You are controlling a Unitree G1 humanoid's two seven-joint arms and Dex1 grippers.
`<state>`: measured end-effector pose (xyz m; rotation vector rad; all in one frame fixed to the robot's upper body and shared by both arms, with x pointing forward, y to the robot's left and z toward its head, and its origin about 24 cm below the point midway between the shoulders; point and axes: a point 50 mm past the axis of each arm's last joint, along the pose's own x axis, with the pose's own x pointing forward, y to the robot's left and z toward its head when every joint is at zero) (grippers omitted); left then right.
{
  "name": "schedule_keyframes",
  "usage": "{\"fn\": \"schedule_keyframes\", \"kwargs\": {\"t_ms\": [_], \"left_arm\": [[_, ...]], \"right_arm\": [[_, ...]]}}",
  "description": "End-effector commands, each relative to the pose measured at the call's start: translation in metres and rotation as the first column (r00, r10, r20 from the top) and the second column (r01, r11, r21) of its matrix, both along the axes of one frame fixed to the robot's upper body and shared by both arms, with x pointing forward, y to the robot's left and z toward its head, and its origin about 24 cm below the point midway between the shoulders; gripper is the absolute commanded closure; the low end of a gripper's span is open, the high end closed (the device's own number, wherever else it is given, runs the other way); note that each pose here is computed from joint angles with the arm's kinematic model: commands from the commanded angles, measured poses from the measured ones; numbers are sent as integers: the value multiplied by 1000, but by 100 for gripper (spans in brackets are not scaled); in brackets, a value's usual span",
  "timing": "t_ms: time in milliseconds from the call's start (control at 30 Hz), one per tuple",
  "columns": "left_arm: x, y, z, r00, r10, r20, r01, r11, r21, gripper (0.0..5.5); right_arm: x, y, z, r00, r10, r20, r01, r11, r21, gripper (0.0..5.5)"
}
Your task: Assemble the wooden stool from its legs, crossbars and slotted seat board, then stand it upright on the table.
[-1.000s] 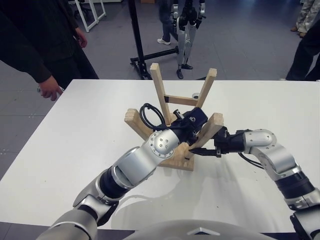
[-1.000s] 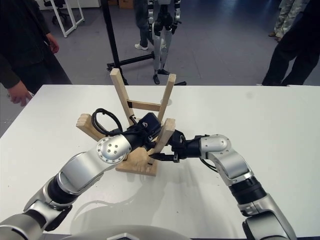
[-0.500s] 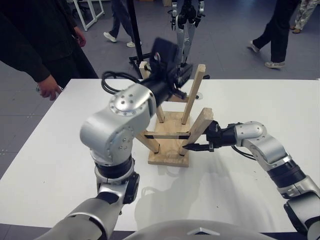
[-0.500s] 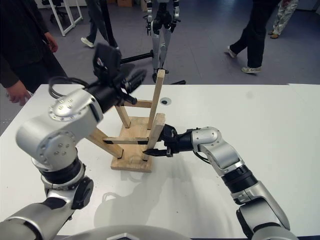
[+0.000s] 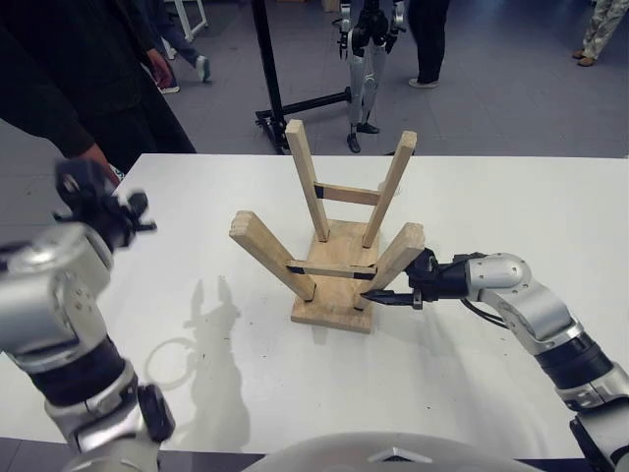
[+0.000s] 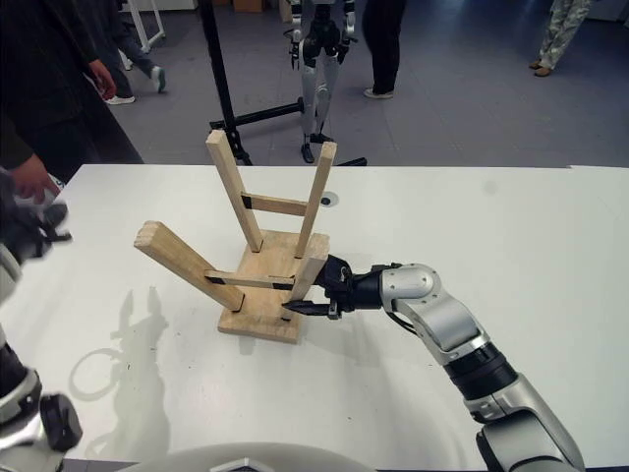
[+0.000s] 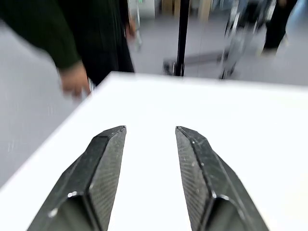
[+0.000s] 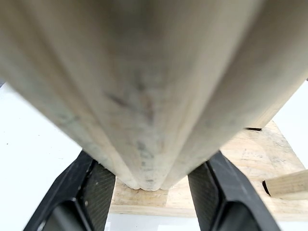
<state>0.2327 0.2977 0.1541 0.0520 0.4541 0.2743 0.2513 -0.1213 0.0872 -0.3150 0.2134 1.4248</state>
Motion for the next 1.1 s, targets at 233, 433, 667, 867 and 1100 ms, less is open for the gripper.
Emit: {"fn": "schedule_keyframes", "kwargs": {"t_ms": [233, 433, 667, 867, 1100], "left_arm": [[-29, -279, 41, 224, -864, 451, 968, 144, -206, 359], [-15, -231, 3, 438, -862, 256, 884, 359, -300, 359], [-3, -235, 4, 532, -803, 267, 838, 456, -298, 359], [0, -218, -12, 608, -768, 201, 782, 533, -324, 359], [0, -215, -24, 642, -748, 170, 747, 560, -360, 359]], "right_arm": [[-26, -41, -67, 970, -77, -229, -30, 903, -429, 348], [-27, -41, -67, 969, -17, -247, -96, 893, -439, 348], [-37, -22, -80, 978, 82, -191, -155, 900, -406, 348], [-31, -22, -87, 968, 143, 208, -3, 829, -560, 348], [-19, -18, -75, 942, 98, 321, 62, 890, -452, 348]]}}
